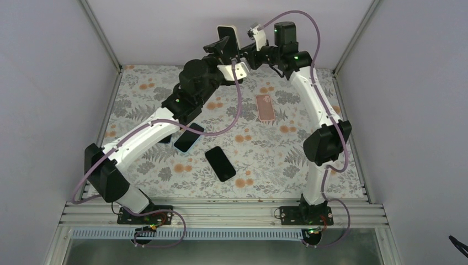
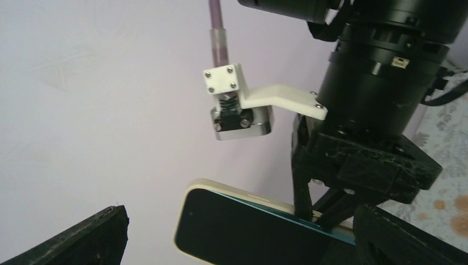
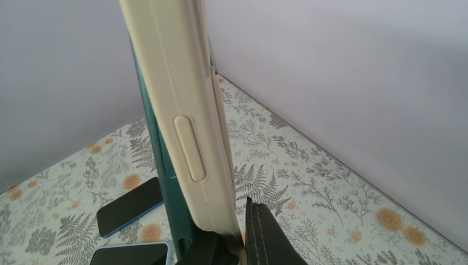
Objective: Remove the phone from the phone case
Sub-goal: Remove the phone case from the phone.
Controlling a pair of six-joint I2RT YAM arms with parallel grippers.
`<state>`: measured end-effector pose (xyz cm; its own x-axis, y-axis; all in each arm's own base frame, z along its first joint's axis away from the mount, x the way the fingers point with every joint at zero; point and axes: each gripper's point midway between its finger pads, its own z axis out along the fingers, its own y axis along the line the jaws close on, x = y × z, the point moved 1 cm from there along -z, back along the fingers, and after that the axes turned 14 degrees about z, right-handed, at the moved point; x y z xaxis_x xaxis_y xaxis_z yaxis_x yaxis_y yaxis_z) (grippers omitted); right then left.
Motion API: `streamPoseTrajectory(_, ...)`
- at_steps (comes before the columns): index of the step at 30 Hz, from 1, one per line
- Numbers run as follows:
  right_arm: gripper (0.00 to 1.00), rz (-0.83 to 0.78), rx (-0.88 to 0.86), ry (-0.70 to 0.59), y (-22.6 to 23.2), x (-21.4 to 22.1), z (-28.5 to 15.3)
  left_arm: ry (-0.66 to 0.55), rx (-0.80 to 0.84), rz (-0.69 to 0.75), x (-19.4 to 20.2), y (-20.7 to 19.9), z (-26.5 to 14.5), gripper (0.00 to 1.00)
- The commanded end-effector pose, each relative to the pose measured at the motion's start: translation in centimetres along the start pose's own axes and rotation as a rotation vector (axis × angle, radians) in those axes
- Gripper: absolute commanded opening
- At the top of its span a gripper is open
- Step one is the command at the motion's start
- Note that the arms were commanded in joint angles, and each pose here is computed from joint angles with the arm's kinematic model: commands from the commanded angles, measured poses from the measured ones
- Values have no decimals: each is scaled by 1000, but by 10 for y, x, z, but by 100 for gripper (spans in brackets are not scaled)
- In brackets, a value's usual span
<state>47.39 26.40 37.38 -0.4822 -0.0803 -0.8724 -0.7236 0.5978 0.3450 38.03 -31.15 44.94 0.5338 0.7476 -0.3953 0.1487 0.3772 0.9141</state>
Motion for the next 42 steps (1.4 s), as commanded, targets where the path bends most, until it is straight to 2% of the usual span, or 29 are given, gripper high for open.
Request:
streamPoseTrajectory(1,3,-25,-34,-106,13,-40,-14,10,-133,-46,4,12,10,100)
streamPoseTrajectory(9,3,-110,-27,-240,27,-75,-39,46,-112,-69,20,-12,31,100)
streamPoseTrajectory(15,3,-130,-29,-288,33,-91,-48,101,-211,-94,40,6,35,100)
streamPoseTrajectory(20,3,-141,-42,-323,42,-102,-56,105,-200,-80,44,10,39,100)
streamPoseTrajectory(34,3,-129,-114,-336,65,-106,-70,131,-197,-114,50,10,55,100)
streamPoseTrajectory(42,3,-126,-134,-326,72,-100,-70,146,-259,-143,48,30,56,100)
